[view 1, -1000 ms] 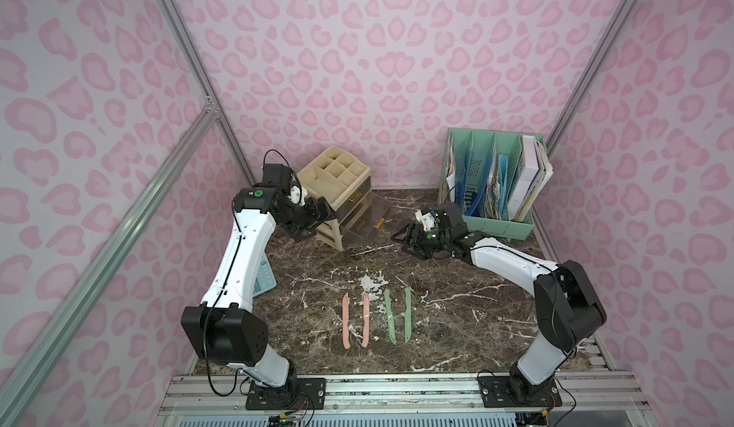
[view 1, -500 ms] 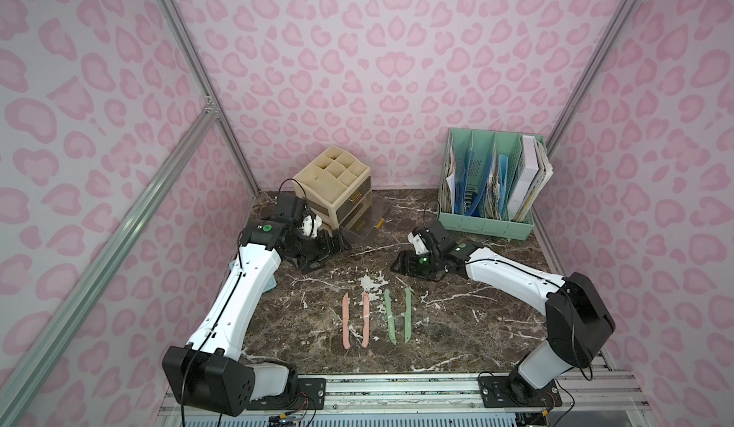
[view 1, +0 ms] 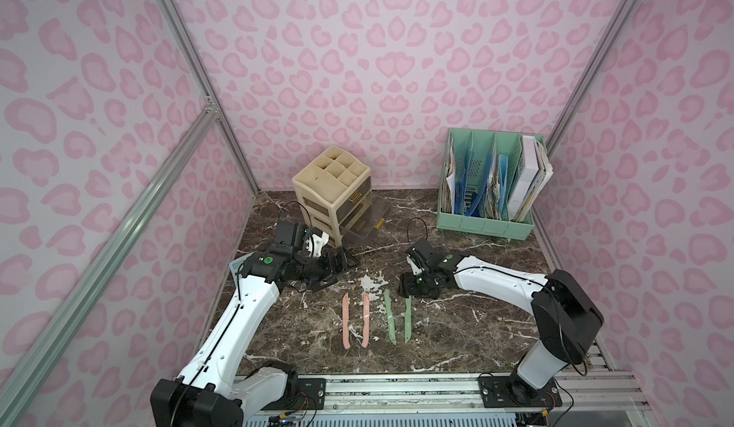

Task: Place the fruit knives into the drawer by color
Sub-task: Pick up the fruit knife from the center of the board.

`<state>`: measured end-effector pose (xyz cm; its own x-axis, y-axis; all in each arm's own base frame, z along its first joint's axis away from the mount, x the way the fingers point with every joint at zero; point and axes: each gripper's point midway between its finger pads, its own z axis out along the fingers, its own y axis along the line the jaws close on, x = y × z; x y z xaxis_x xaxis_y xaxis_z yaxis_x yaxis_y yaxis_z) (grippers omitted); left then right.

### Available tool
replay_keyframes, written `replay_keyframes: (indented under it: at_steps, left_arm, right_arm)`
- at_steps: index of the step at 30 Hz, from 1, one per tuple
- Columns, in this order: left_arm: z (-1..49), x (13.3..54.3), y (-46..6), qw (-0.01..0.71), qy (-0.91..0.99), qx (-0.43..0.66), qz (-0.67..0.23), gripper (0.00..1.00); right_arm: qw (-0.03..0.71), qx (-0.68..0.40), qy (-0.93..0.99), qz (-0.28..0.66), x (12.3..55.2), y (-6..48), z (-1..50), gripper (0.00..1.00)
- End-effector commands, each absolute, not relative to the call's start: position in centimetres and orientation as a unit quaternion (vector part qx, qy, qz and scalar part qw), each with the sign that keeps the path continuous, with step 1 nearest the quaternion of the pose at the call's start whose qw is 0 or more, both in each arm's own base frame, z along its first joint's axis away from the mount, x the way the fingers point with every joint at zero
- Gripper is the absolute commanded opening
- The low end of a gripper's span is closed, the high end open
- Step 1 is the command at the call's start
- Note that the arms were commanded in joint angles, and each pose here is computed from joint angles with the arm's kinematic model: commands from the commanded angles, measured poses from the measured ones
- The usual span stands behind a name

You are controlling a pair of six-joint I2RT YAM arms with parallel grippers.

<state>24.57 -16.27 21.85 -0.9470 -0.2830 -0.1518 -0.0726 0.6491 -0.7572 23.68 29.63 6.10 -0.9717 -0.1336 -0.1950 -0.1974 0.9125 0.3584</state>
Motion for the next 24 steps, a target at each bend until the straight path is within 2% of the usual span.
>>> replay_keyframes:
  at_steps: [1, 10, 15, 24]
  left_arm:
    - [23.0, 24.6, -17.3, 0.144, 0.877, -0.080, -0.451, 0.99]
    - [22.7, 23.4, -17.6, 0.150, 0.867, -0.073, -0.470, 0.99]
    - [22.4, 23.0, -17.5, 0.147, 0.867, -0.078, -0.470, 0.99]
    - [21.9, 22.4, -17.3, 0.147, 0.867, -0.083, -0.469, 0.99]
  right_arm:
    - [0.082, -0.099, 0.978, 0.163, 23.2, 29.2, 5.3, 0.64]
    - [0.073, -0.111, 0.986, 0.099, 22.5, 28.8, 3.1, 0.55]
    - [0.074, -0.117, 0.988, 0.068, 22.7, 28.7, 2.2, 0.54]
    - [0.071, -0.121, 0.990, 0.018, 23.2, 27.9, 0.7, 0.39]
